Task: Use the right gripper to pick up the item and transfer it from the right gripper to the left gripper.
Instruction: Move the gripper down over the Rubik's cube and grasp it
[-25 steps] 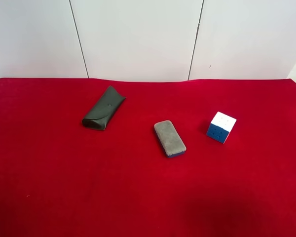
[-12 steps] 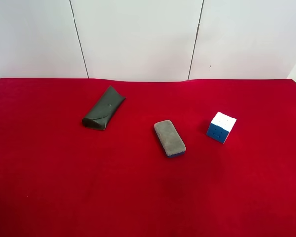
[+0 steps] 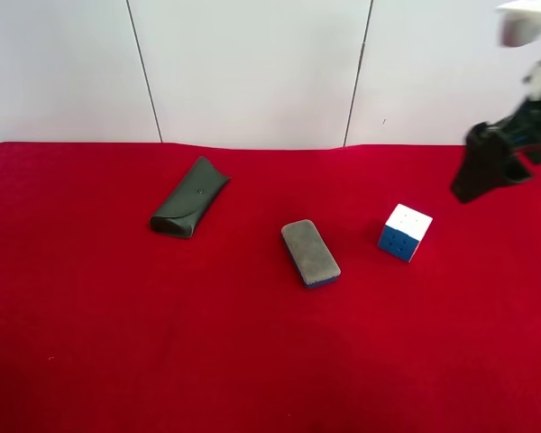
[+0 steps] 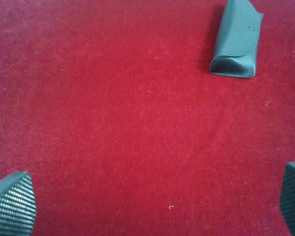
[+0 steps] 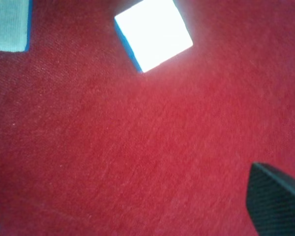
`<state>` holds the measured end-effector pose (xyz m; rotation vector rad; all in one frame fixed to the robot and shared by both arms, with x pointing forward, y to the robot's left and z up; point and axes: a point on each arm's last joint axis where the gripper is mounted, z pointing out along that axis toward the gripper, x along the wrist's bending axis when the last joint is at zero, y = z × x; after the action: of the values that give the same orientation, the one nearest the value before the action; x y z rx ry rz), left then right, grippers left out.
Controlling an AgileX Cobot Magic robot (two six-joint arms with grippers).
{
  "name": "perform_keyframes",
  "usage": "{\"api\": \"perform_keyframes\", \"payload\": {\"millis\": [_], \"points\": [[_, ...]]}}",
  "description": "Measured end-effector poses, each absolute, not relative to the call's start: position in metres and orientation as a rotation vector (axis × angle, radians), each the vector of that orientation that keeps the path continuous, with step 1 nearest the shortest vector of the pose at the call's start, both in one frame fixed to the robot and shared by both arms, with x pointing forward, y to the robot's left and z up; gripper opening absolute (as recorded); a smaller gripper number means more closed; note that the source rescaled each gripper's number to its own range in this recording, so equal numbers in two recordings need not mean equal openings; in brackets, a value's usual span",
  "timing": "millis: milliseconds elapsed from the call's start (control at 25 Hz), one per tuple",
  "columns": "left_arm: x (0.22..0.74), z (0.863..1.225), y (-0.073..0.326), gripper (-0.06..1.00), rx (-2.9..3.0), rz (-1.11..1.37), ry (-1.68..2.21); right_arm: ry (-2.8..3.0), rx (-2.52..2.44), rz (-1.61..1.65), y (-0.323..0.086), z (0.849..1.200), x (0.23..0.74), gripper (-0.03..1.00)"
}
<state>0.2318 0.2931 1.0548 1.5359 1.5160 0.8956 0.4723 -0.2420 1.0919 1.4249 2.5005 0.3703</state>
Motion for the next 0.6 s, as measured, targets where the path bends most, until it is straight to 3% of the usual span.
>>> {"api": "perform_keyframes", "payload": {"millis": [600], "points": [[0.232, 1.055, 0.293, 1.00, 1.536, 0.896, 1.516, 2.786, 1.132, 0.068, -0.224, 0.979, 0.565, 1.00]]}}
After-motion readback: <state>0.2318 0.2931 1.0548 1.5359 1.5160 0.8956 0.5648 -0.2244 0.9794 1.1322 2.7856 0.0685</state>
